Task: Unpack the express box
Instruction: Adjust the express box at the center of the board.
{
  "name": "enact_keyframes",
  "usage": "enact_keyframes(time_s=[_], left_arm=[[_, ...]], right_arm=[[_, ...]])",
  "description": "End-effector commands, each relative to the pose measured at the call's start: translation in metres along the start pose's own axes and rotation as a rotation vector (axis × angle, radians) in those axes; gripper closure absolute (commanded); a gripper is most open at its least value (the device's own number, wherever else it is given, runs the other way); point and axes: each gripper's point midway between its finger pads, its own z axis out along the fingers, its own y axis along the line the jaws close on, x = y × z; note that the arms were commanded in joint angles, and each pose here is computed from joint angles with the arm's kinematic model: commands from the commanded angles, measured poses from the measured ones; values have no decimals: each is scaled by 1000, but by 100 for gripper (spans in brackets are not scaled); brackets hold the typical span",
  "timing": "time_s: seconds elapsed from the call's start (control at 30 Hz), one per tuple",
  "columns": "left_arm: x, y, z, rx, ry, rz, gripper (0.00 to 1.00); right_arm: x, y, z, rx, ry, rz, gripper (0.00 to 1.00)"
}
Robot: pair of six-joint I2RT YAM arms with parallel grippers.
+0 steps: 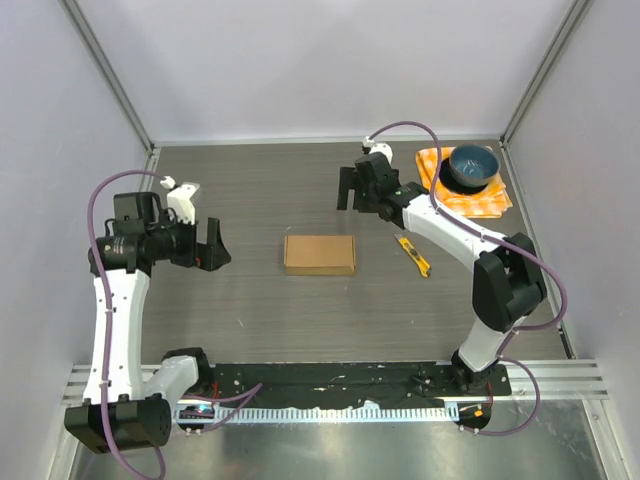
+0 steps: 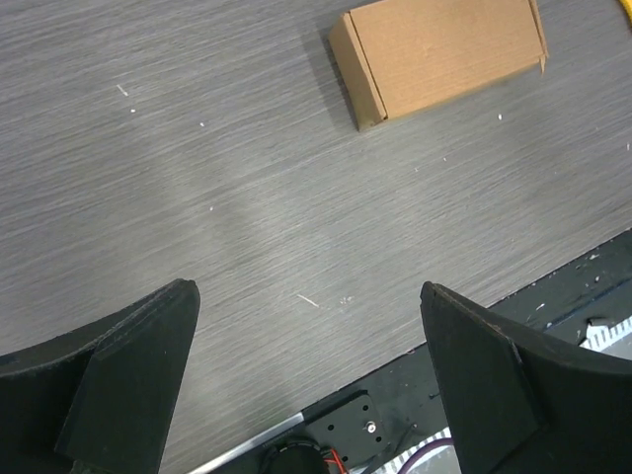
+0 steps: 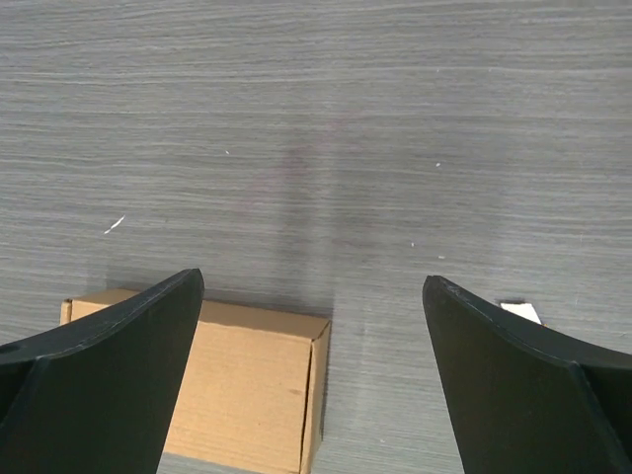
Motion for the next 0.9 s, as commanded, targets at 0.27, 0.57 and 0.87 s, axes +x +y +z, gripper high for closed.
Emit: enact_keyframes(time_s=[0.27,0.57,0.87], left_arm=[[-9,-25,61,33,-5,307,0],[-4,-43,105,81,9,457,0],[9,-69,139,123,4,562,0]], right_arm=[[-62,10,26,35,-110,-165,0],[-70,10,76,-214,9,-2,69],[-17,41,94,-434,160,-43,99]])
